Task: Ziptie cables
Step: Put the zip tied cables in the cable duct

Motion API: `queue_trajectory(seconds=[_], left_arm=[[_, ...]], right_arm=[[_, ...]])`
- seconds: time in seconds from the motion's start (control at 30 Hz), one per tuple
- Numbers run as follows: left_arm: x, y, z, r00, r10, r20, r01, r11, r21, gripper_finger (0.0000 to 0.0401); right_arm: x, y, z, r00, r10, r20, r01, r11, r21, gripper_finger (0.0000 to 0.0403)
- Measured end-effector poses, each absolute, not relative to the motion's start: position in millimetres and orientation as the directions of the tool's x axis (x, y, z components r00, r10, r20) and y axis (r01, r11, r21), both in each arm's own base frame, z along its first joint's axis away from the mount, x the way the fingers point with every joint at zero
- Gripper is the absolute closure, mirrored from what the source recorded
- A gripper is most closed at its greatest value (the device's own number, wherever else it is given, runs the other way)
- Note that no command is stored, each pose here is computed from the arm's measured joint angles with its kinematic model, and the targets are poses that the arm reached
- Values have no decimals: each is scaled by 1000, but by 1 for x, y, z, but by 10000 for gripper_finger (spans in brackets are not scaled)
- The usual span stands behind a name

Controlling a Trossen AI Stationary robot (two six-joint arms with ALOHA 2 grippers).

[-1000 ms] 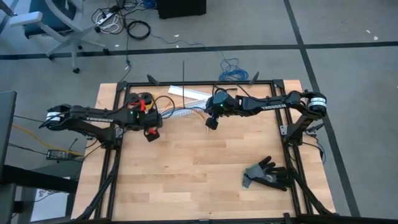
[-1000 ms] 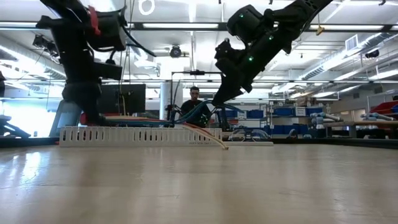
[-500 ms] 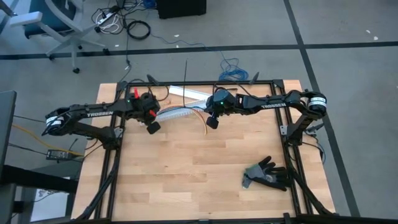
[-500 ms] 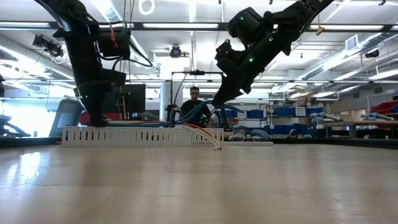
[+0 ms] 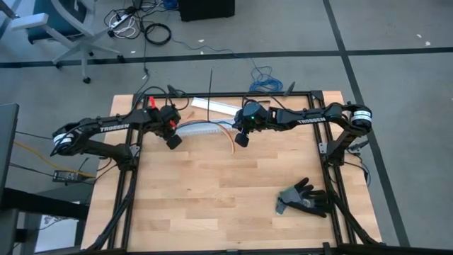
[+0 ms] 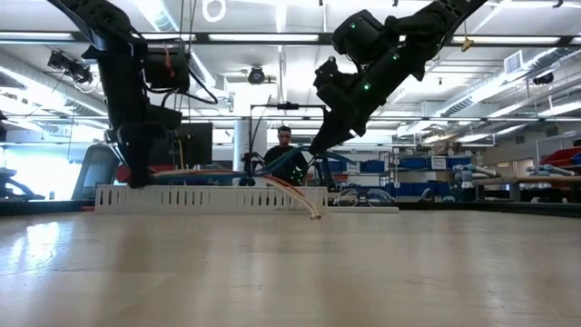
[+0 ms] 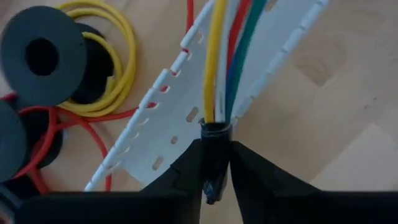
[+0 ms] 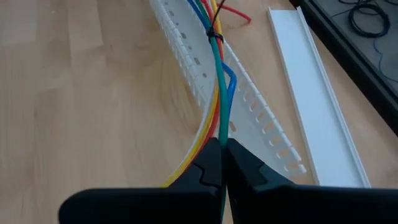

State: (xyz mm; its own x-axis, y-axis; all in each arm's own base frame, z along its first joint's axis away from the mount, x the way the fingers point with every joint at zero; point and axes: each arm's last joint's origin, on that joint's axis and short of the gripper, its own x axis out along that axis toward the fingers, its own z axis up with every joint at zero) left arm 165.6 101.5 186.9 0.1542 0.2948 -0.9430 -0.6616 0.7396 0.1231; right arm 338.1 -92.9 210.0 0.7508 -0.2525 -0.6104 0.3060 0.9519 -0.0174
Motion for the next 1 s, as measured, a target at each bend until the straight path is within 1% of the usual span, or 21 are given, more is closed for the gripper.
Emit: queue_trajectory(seconds=[0.17, 0.33, 0.43, 0.57, 0.8, 1.0], left_arm=[[167, 105, 193, 116, 381, -917, -677, 706, 207, 299], [169, 108, 198, 117, 415, -902, -677, 698, 233, 295], [167, 108, 198, 86, 442, -893, -670, 689, 276, 295], [165, 107, 197, 60, 429, -902, -661, 693, 286, 294], [165, 106, 197, 60, 426, -903, -661, 695, 284, 292], [165, 106, 196, 73, 403, -912, -661, 704, 258, 276]], right_arm=[[338, -92, 210, 756, -236, -611, 293, 956, -7, 400], [338, -92, 210, 756, -236, -611, 293, 956, -7, 400], [338, -92, 210, 756, -236, -611, 293, 956, -7, 400], [338, -92, 210, 756, -236, -610, 292, 956, -7, 400], [338, -92, 210, 756, -236, -610, 287, 958, -14, 400], [338, -92, 210, 756, -236, -610, 287, 958, -14, 400]])
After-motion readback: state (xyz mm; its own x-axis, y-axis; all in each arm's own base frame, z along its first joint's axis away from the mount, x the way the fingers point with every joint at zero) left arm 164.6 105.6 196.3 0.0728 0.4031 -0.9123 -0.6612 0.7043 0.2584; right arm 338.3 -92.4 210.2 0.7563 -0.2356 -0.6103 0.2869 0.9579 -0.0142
